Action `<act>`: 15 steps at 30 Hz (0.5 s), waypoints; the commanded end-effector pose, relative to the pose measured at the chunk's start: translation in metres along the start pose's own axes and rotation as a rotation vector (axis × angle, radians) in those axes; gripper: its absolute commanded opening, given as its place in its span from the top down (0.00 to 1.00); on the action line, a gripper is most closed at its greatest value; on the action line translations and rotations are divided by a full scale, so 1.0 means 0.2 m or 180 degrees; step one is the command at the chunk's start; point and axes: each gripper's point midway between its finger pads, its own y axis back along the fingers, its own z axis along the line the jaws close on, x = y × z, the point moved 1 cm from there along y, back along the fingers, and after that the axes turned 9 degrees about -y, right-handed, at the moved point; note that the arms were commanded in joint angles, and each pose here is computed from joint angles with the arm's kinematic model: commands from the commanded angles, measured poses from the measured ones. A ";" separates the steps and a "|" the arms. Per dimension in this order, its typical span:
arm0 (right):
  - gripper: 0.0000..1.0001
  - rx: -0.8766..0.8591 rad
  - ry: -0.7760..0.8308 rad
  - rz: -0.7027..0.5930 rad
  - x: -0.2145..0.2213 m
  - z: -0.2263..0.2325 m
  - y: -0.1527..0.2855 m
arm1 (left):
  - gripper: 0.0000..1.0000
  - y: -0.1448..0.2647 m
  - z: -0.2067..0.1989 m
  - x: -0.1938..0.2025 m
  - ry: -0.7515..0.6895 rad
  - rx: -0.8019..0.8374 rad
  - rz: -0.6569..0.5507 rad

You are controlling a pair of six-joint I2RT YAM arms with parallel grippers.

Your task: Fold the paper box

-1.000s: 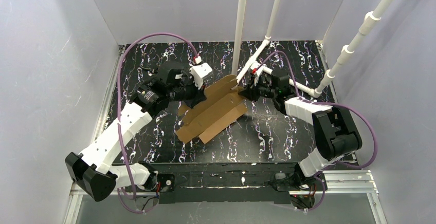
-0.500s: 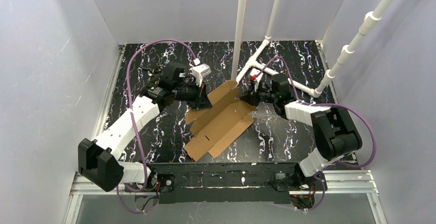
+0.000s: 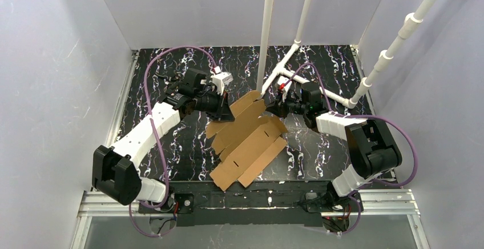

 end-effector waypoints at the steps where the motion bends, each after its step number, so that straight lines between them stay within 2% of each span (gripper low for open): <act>1: 0.81 0.0014 0.0130 -0.0132 -0.07 0.00 0.01 | 1.00 0.01 -0.01 0.02 0.0144 0.0089 0.0088; 6: 0.82 0.0069 0.0053 -0.0086 -0.06 -0.03 0.01 | 1.00 -0.01 0.01 0.05 0.0223 0.0110 0.0131; 8: 0.78 -0.0018 0.0019 -0.0026 -0.05 -0.02 0.00 | 1.00 -0.01 0.02 0.05 0.0187 0.0084 0.0139; 9: 0.71 -0.0095 0.0007 0.0016 -0.05 -0.01 0.00 | 1.00 -0.01 0.03 0.06 0.0141 0.0040 0.0156; 12: 0.38 -0.0247 0.0005 0.0172 -0.08 -0.02 0.04 | 1.00 0.02 0.07 0.06 -0.0165 -0.0123 0.0132; 15: 0.09 -0.0552 0.0351 0.0172 -0.21 0.06 0.12 | 1.00 0.06 0.09 0.00 -0.0584 -0.0194 0.0032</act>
